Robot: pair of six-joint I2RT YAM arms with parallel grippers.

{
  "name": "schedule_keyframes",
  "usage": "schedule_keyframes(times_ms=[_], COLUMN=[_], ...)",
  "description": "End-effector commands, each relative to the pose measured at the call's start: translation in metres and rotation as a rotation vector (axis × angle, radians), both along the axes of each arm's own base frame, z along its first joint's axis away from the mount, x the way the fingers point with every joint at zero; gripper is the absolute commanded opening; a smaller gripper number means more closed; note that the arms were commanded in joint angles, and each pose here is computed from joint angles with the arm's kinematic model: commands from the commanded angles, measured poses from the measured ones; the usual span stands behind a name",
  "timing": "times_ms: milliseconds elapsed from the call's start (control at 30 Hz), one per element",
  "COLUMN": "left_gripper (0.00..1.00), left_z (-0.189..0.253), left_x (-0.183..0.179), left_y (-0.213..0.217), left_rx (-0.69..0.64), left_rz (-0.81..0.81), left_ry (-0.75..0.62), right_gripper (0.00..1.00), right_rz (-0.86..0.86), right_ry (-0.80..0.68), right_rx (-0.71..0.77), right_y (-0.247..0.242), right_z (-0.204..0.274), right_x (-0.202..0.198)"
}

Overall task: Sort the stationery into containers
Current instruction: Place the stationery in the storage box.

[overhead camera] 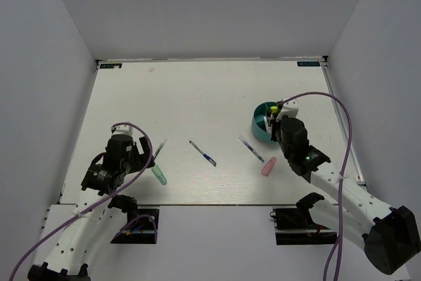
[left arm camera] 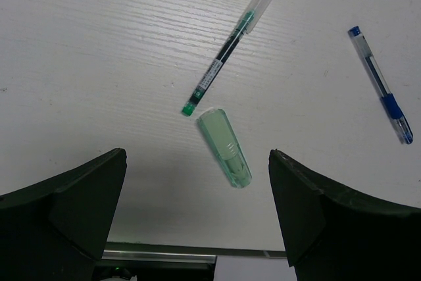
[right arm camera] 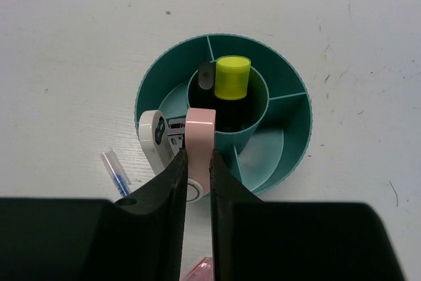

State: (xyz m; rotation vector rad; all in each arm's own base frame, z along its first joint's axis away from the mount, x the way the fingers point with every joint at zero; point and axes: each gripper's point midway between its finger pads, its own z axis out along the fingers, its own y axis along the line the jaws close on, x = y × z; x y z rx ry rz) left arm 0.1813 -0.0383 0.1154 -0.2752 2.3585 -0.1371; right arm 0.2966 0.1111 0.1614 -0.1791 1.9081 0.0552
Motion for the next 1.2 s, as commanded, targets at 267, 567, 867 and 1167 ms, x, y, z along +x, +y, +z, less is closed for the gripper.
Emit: schedule_keyframes(times_ms=[267, 567, 867, 1167], left_gripper=[1.0, 1.0, 1.0, 1.0], left_z=[-0.001, 0.0, 0.0, 0.0], left_x=[0.002, 0.002, 0.002, 0.002], left_y=[-0.001, -0.001, -0.002, -0.002], left_rx=[0.0, -0.002, -0.003, -0.003], left_rz=[-0.012, -0.013, -0.015, -0.015], left_ry=[0.0, -0.004, -0.005, -0.005], right_gripper=[0.0, 0.0, 0.0, 0.0], right_rz=[-0.041, -0.034, -0.033, -0.014], right_ry=[-0.175, -0.197, -0.277, -0.322], right_rx=[0.082, 0.072, 0.067, 0.058], right_y=[0.001, -0.001, -0.003, -0.003], right_z=[0.031, 0.019, 0.022, 0.019], right_x=[0.017, 0.017, 0.019, 0.018])
